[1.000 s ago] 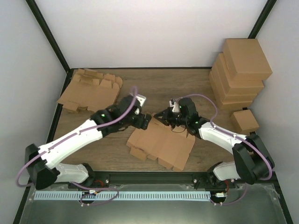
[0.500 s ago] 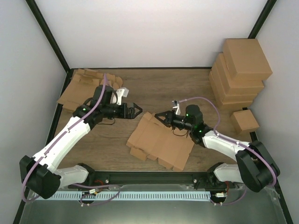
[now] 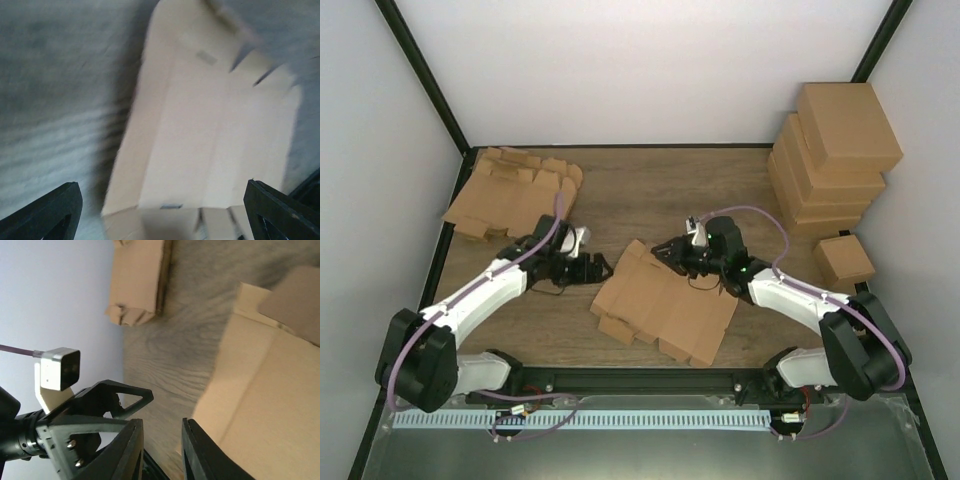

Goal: Fold the paper box

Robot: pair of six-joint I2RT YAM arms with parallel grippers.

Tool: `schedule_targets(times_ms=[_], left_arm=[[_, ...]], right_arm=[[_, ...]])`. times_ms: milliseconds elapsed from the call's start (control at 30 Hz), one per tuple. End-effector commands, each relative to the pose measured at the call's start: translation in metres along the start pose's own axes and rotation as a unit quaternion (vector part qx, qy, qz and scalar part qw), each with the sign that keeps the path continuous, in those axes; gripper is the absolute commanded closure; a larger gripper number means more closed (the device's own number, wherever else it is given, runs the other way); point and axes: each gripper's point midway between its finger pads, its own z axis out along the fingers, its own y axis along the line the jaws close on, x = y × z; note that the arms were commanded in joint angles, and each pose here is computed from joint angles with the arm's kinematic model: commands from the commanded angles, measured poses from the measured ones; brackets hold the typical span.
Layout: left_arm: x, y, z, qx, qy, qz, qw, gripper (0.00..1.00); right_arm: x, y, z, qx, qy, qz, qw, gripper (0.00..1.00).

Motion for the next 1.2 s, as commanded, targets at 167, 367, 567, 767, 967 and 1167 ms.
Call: schedule_targets(times_ms=[167,367,567,767,967,1167], left_arm=[[0.034,0.046,0.034,-0.055,0.006,-0.044,0.997,0.10],[0.046,0.039,0.060,0.004,0.038,-0.046,0.998,0.23],[0.050,0.035,0.068,0.026,0.053,-0.044,0.997,0.47],[0.055,0.021,0.069,0.078,0.058,-0.052,0.994,0.59],[0.063,0.023,0.074,0.087,0.074,-0.052,0.992,0.66],[0.067,0.024,0.080,0.093,0.085,-0.051,0.991,0.91]], right_arm=[[0.027,-0.035,0.001,0.029,0.040,0.021,0.999,0.75],[0.028,-0.031,0.002,0.023,0.048,0.015,0.998,0.75],[0.030,-0.031,0.002,0.021,0.051,0.018,0.998,0.76],[0.031,-0.033,0.003,0.023,0.055,0.021,0.998,0.75],[0.029,-0.029,0.003,0.020,0.053,0.019,0.998,0.75],[0.031,-0.031,0.003,0.022,0.055,0.021,0.998,0.75]])
